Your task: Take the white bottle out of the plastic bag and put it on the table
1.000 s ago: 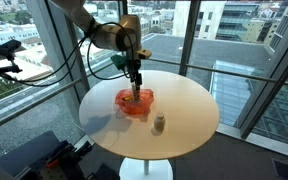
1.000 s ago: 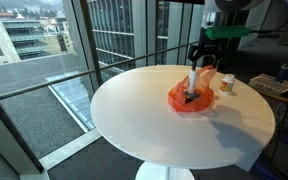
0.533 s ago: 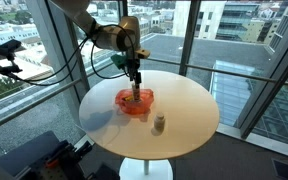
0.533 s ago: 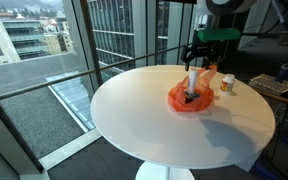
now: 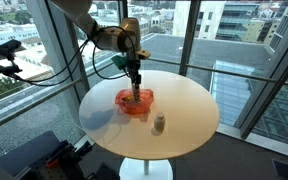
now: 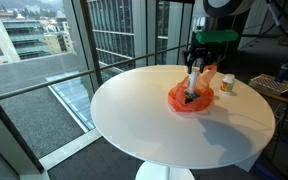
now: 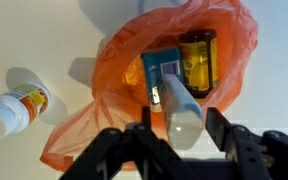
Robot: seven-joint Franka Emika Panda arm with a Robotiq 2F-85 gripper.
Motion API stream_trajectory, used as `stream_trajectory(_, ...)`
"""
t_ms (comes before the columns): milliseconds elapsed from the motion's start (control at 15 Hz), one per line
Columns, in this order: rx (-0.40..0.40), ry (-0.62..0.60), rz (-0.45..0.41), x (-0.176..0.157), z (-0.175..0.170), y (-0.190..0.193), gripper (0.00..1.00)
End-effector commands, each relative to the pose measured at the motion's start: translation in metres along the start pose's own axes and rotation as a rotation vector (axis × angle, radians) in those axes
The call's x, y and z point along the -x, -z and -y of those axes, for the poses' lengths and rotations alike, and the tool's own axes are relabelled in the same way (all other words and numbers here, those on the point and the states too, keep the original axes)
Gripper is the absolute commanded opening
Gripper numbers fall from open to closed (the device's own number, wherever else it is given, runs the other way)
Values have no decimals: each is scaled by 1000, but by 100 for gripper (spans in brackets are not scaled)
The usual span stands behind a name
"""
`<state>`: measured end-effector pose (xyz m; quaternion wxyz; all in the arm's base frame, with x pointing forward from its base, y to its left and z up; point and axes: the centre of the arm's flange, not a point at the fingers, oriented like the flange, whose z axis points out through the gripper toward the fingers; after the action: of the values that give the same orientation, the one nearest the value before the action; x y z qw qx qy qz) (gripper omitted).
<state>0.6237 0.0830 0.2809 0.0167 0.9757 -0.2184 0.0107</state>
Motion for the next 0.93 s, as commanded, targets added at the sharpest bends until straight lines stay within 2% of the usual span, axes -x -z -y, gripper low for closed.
stream_trajectory(0,-19,2,-17,-6,3,26,29)
stream_trajectory(200,-48,14,-39,-3,3,54,9)
stream_trajectory(600,-96,25,-54,4,-3,103,9)
stream_trajectory(867,-89,51,-48,12,-20,129,9)
